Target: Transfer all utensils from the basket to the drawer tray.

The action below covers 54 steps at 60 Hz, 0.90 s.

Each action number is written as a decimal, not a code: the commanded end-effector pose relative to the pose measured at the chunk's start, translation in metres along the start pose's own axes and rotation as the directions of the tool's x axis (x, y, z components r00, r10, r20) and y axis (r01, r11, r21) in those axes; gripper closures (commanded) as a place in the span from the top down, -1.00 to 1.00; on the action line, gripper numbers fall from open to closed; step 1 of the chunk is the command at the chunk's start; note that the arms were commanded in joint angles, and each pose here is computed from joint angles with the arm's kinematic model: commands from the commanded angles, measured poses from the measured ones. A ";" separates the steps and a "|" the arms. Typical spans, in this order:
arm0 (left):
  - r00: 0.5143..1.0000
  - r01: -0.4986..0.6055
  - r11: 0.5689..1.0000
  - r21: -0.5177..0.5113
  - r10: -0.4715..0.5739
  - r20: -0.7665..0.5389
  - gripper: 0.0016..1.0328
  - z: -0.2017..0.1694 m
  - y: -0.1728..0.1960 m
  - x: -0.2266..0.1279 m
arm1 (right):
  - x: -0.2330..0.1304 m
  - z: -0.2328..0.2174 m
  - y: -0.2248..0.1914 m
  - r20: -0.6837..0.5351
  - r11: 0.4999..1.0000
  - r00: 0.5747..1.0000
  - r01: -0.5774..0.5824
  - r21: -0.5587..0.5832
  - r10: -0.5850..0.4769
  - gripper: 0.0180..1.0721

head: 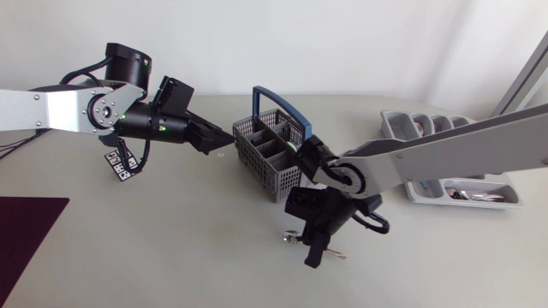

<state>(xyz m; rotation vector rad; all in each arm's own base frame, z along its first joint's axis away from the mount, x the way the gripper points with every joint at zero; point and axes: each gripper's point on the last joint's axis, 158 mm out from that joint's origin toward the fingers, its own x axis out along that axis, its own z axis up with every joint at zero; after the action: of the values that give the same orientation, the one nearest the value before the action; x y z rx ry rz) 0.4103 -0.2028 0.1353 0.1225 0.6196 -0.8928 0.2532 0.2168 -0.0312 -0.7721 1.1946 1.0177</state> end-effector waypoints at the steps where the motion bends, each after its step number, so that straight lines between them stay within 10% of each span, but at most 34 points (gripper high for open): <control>1: 1.000 0.007 1.000 0.023 -0.007 -0.002 0.33 -0.003 -0.006 -0.003 | -0.018 -0.020 -0.001 0.010 0.999 1.000 0.006 -0.031 -0.006 -0.78; 54: 1.000 0.006 0.999 0.054 -0.005 -0.014 0.33 0.004 -0.023 0.005 | -0.112 -0.270 -0.206 -0.027 0.959 0.967 0.255 0.122 -0.253 -0.78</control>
<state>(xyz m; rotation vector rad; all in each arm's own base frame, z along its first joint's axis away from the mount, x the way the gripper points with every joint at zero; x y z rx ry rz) 0.4007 -0.2224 0.1378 0.1601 0.6144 -0.9156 0.3279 -0.1045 0.0144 -0.7566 1.1484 0.7158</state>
